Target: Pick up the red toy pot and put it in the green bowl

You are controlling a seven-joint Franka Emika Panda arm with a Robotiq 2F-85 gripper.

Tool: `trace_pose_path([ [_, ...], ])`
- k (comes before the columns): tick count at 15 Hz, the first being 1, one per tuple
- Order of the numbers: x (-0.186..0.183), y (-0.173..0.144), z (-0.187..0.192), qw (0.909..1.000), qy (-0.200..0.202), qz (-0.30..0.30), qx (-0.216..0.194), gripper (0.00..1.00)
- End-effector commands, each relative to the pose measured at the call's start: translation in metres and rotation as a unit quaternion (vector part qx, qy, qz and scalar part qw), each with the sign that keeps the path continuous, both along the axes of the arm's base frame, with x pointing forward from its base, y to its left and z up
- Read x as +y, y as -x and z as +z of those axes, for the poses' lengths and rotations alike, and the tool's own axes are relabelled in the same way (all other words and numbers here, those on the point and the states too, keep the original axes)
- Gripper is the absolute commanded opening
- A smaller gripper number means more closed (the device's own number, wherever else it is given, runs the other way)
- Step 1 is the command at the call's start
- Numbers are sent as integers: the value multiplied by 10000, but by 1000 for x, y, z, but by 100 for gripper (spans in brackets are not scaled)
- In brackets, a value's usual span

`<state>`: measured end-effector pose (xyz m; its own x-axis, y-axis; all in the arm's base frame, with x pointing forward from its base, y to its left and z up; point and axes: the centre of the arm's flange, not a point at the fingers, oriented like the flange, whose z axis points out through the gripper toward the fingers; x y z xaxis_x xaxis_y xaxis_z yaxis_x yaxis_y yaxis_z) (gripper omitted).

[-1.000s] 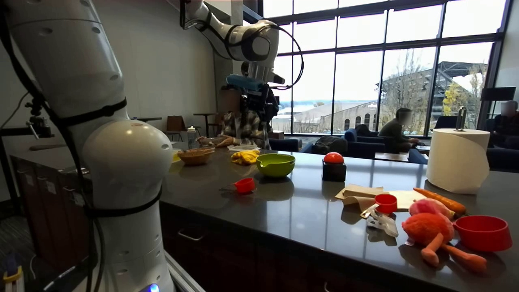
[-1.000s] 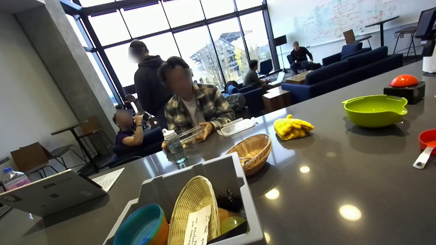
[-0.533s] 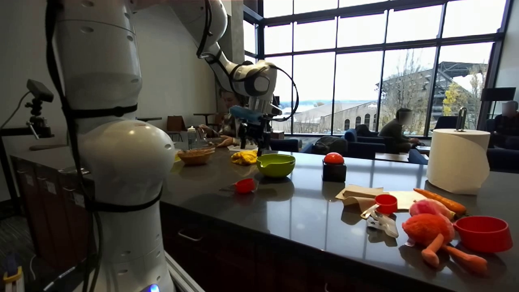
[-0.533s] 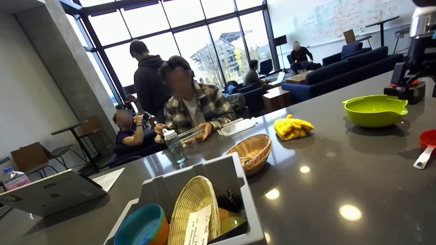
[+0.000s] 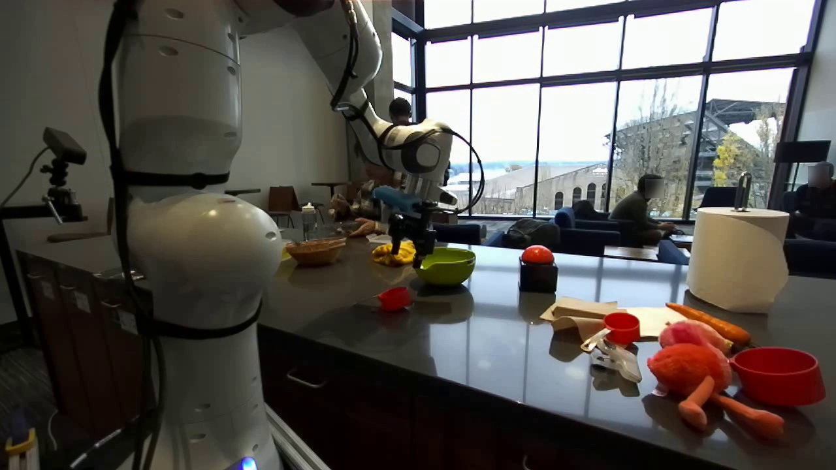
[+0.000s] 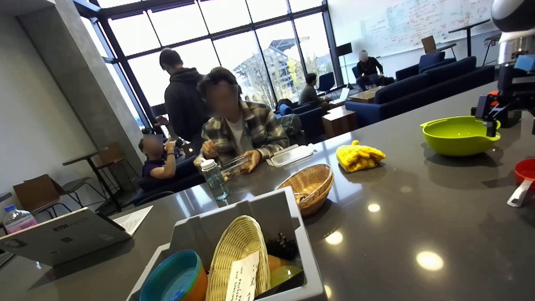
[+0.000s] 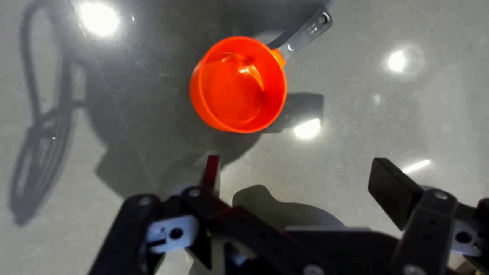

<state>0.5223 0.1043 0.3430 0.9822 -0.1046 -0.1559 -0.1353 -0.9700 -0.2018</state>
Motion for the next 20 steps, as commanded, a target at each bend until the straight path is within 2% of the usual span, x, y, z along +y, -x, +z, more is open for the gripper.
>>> trace_pose_path([
  [1, 5, 8, 8, 9997, -29, -245, 69, 100],
  [3, 4, 9, 0, 9992, 46, -312, 227, 100],
  [6, 2, 10, -16, 9969, 470, -488, 392, 100],
  [8, -1, 12, -21, 9954, 547, -600, 516, 100],
  [15, -15, 14, -32, 9910, 487, -977, 773, 100],
  [20, -14, 32, -18, 9921, 393, -864, 815, 100],
])
